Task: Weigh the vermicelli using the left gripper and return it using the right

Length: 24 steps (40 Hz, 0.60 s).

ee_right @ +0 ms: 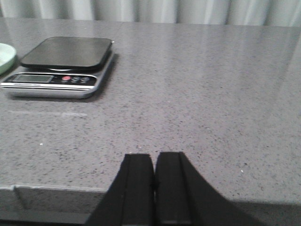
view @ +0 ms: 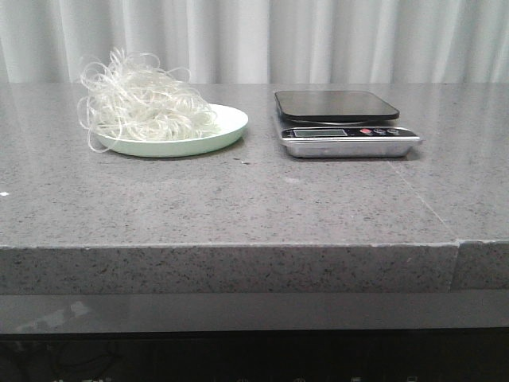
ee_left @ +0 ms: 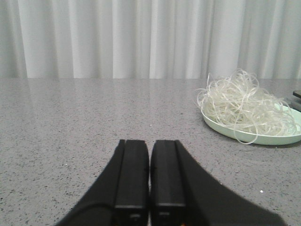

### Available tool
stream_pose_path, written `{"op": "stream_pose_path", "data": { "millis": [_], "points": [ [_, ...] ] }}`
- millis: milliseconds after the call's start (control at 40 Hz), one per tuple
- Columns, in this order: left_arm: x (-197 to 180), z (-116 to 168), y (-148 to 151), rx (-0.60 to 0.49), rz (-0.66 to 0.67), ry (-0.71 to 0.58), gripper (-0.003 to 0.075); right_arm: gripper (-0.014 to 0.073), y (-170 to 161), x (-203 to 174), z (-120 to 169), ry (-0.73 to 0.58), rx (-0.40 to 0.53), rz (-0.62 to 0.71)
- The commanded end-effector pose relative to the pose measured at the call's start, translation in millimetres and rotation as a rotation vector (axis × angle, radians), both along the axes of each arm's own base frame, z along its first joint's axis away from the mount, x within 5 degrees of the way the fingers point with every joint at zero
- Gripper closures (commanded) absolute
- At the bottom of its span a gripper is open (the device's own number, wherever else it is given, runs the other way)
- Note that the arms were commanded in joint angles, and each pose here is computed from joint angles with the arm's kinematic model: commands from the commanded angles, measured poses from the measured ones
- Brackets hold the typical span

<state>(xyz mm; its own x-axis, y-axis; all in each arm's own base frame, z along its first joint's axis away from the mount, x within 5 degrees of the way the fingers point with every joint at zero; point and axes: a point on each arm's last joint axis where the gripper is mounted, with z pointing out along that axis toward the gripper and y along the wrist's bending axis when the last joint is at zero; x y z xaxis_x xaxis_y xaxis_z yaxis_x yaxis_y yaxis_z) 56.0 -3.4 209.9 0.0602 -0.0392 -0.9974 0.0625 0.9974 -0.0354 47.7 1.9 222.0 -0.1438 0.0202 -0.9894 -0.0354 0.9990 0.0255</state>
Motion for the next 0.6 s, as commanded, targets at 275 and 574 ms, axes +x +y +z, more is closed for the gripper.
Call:
{"op": "stream_pose_path", "data": {
  "millis": [275,574],
  "points": [
    [-0.8,-4.1,-0.5,-0.013,-0.010,-0.071,0.0566,0.0423,-1.0,7.3,-14.9,-0.235,0.025,-0.024],
    [-0.8,-4.1,-0.5,-0.013,-0.010,-0.071,0.0566,0.0423,-2.4,7.2,-13.8,-0.249,0.053,-0.050]
  ]
}}
